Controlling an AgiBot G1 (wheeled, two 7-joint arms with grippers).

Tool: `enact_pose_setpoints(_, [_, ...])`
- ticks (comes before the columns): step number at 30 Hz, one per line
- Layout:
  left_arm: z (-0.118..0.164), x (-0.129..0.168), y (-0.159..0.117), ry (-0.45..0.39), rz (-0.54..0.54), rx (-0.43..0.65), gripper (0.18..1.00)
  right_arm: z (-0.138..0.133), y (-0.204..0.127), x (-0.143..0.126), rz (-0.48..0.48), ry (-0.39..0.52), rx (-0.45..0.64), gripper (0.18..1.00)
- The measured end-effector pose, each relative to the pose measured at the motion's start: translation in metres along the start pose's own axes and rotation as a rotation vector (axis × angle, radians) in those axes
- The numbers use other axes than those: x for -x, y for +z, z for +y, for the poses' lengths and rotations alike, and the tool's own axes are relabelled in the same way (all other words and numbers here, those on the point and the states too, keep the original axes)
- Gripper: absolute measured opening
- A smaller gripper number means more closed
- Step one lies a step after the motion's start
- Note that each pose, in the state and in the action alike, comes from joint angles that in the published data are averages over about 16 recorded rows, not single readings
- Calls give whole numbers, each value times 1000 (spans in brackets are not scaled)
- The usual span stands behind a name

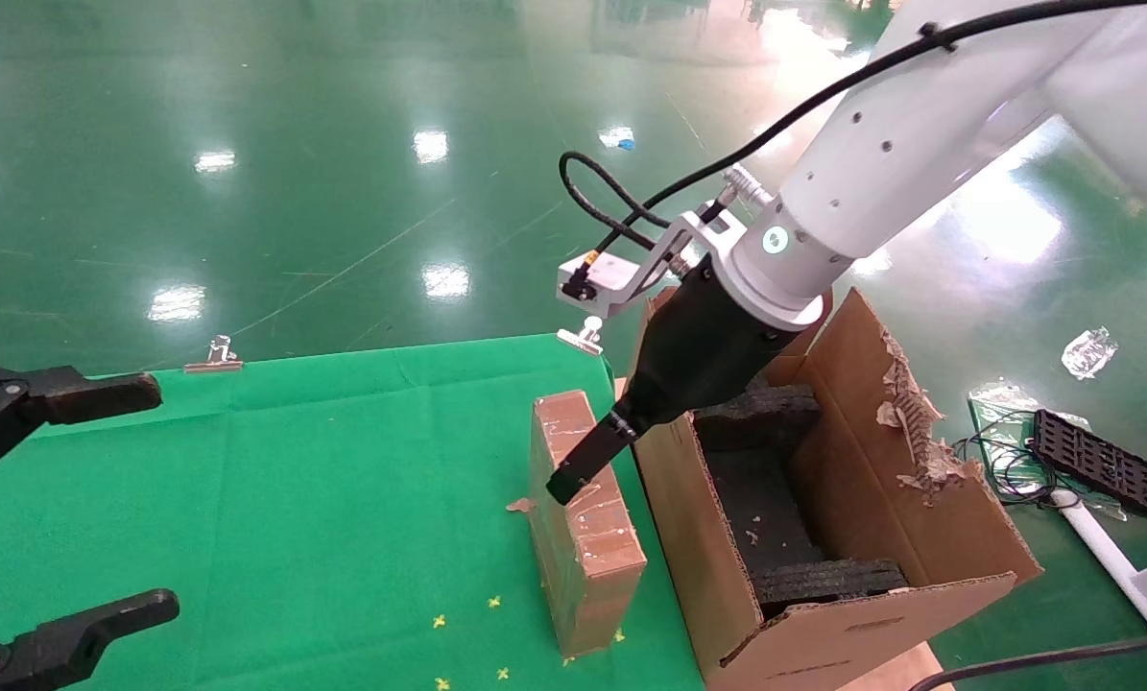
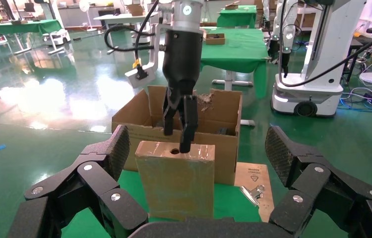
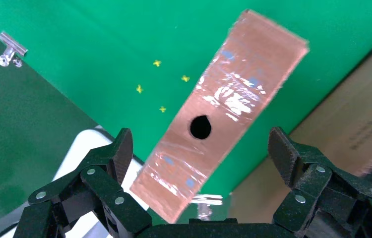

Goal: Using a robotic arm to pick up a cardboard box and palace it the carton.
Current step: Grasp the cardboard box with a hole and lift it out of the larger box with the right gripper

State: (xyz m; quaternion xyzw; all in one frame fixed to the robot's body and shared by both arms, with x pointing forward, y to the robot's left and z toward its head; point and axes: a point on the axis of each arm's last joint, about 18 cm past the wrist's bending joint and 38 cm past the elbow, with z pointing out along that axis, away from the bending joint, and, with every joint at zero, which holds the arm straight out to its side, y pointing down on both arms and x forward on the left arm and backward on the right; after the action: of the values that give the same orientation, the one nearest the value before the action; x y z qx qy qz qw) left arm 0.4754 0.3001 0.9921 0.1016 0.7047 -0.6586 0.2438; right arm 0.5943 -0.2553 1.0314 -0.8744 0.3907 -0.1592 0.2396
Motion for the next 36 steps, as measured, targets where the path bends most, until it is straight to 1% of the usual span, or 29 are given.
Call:
enact_pose_setpoints(4, [0, 0, 0, 0, 0, 0, 1001, -1, 12, -3, -10, 45, 17, 1000])
enact_pose_setpoints(9, [0, 0, 0, 0, 0, 0, 1001, -3, 26, -6, 0, 68, 50, 1000])
enact_pose_setpoints(15, [0, 0, 0, 0, 0, 0, 1001, -3, 36, -7, 17, 70, 83, 1000])
enact_pose_setpoints(23, [0, 0, 0, 0, 0, 0, 996, 0, 40, -7, 35, 61, 109, 989])
enact_pose_setpoints(28, [0, 0, 0, 0, 0, 0, 983, 2, 41, -7, 44, 60, 117, 962])
enact_pose_setpoints(34, [0, 0, 0, 0, 0, 0, 939, 6, 42, -7, 52, 60, 124, 895])
enact_pose_setpoints(36, [0, 0, 0, 0, 0, 0, 919, 7, 43, -8, 54, 60, 126, 860])
